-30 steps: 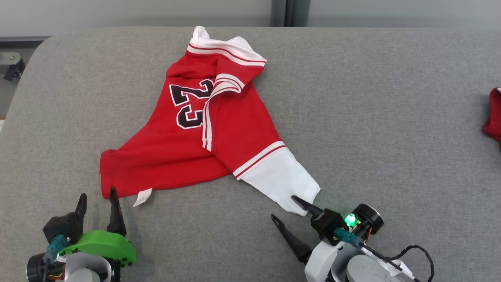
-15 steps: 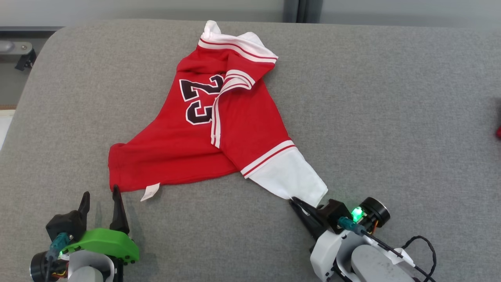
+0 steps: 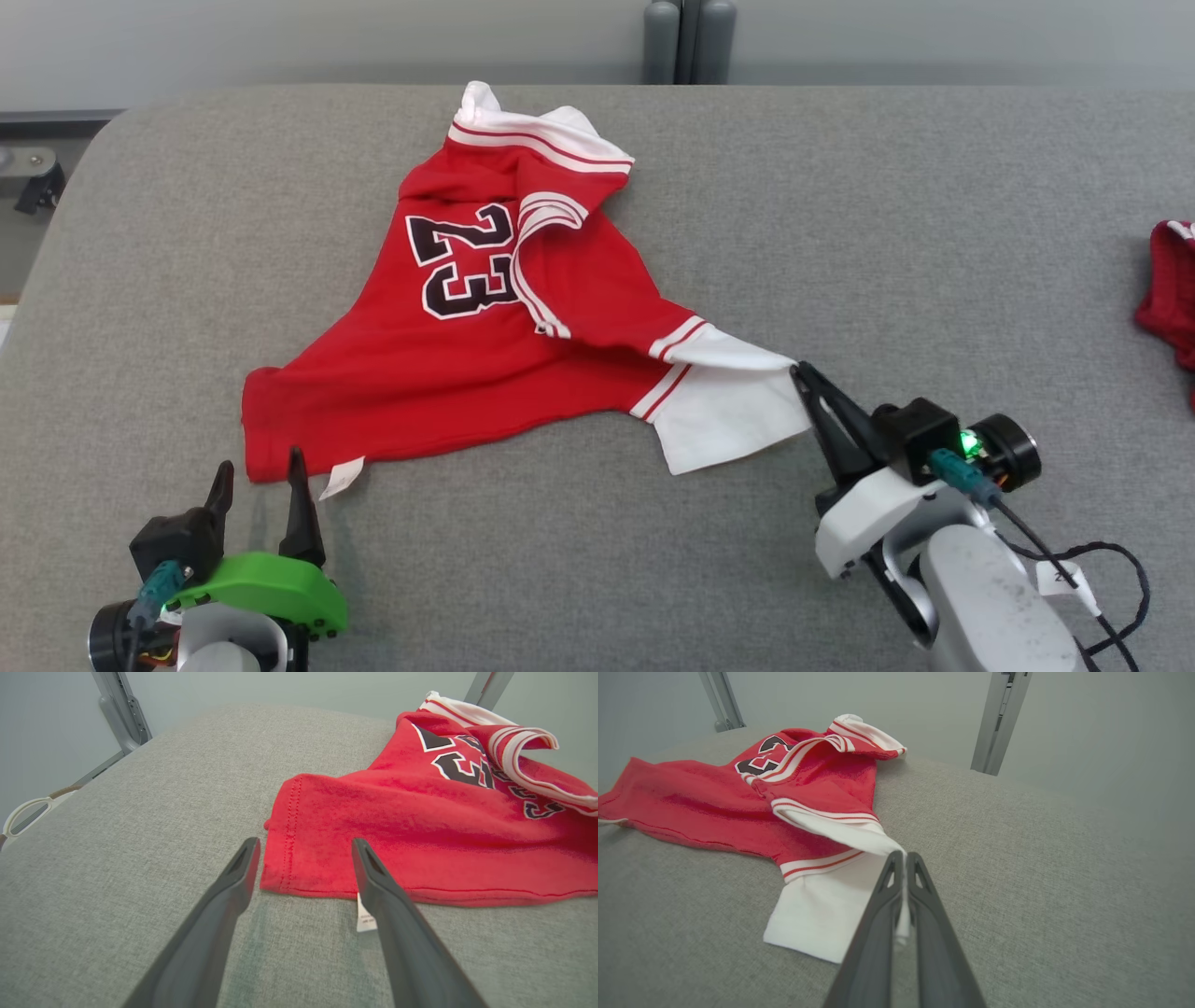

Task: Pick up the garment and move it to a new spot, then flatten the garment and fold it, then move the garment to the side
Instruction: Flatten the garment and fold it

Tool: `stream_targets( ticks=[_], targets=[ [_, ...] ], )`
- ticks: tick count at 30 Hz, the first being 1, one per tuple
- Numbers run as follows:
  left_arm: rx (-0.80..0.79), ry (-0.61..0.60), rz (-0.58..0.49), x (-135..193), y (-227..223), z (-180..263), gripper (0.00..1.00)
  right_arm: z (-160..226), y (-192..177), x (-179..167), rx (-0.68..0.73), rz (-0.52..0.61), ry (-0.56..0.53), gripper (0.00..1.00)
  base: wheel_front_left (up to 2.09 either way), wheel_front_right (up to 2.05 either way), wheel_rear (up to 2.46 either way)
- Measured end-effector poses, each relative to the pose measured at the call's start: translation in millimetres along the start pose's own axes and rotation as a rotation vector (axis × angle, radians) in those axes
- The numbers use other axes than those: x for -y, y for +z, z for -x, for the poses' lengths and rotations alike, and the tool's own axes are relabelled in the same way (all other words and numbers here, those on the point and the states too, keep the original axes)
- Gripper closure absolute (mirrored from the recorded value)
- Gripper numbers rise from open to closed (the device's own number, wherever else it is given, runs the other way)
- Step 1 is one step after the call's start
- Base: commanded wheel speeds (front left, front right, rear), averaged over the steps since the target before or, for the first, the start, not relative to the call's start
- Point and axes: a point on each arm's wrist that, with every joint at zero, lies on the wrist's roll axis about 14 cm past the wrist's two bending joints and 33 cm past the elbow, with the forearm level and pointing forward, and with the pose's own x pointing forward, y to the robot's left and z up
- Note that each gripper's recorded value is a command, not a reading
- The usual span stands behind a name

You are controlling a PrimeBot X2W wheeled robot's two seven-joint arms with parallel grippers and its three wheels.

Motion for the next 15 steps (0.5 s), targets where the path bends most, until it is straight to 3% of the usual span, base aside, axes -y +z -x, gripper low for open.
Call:
stream_targets(
  ticks=[5, 11, 13, 14, 15],
  targets=[
    [0.001, -0.025, -0.003, 8.2, 0.0, 1.2, 0.0, 10.7, 8.8, 55.0, 0.028, -0.048, -0.178, 1.0, 0.0, 0.0, 0.0],
    [-0.013, -0.05, -0.007, 16.3, -5.1, 3.0, 0.0, 42.6, -27.9, 110.6, -0.085, -0.066, -0.363, 1.0, 0.0, 0.0, 0.0],
    [-0.019, -0.06, -0.01, 19.6, -7.1, 2.3, 0.0, 53.4, -38.9, 124.3, -0.122, -0.052, -0.408, 0.22, 0.0, 0.0, 0.0],
    [-0.021, -0.064, -0.011, 20.6, -7.6, 2.0, 0.0, 57.8, -40.5, 131.1, -0.128, -0.05, -0.433, 0.0, 0.0, 0.0, 0.0],
    [-0.021, -0.067, -0.012, 21.8, -7.7, 1.7, 0.0, 60.1, -40.0, 135.7, -0.126, -0.047, -0.449, 0.0, 0.0, 0.0, 0.0]
  ],
)
